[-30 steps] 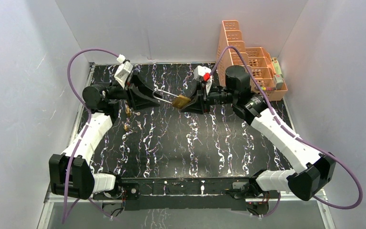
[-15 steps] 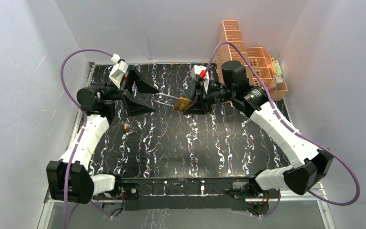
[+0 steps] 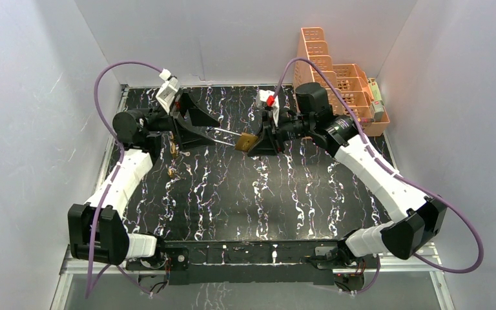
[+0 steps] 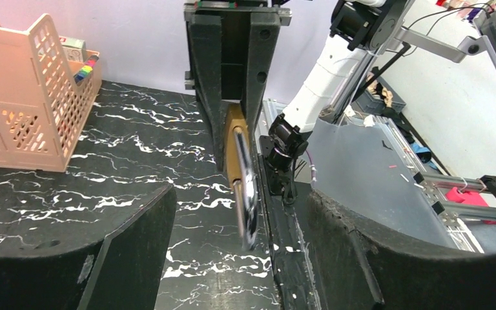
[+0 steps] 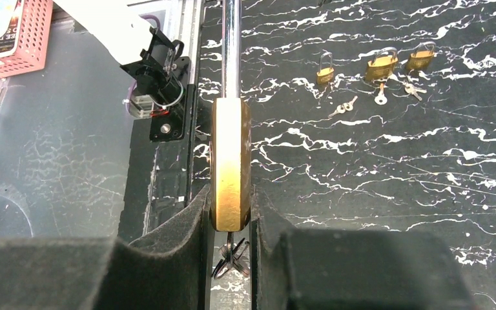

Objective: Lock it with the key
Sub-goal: Lock the lock.

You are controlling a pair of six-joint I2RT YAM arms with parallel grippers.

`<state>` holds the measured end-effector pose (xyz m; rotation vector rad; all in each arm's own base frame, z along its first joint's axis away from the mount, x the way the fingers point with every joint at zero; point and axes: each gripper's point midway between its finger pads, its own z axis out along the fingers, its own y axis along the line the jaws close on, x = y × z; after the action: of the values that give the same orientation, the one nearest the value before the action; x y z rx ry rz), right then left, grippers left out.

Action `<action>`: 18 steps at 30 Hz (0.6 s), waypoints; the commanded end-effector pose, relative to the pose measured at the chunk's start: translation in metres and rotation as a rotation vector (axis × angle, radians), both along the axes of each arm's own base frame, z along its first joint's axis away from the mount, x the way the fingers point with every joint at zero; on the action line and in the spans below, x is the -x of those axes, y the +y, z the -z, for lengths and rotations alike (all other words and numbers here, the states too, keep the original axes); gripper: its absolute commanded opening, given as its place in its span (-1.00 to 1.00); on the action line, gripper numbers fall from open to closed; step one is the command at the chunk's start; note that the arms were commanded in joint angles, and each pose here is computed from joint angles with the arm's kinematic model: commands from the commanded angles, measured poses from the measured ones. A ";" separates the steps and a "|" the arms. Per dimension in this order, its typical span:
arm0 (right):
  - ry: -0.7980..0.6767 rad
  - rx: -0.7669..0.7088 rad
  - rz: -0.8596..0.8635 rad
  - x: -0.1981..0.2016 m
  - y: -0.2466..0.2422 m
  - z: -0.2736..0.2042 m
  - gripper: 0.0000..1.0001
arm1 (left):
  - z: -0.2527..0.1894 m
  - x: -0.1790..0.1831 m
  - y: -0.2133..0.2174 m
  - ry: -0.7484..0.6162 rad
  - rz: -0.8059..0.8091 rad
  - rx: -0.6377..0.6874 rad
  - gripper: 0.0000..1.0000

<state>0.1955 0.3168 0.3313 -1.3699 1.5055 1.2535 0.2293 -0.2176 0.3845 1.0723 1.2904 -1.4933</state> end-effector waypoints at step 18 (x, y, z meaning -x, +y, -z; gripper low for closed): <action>-0.098 -0.074 -0.028 -0.006 0.007 -0.029 -1.00 | -0.003 -0.008 -0.015 -0.022 0.034 0.016 0.36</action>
<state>0.2011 0.3197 0.3187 -1.3778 1.5417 1.2538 0.2375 -0.2301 0.3746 1.0799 1.3128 -1.5502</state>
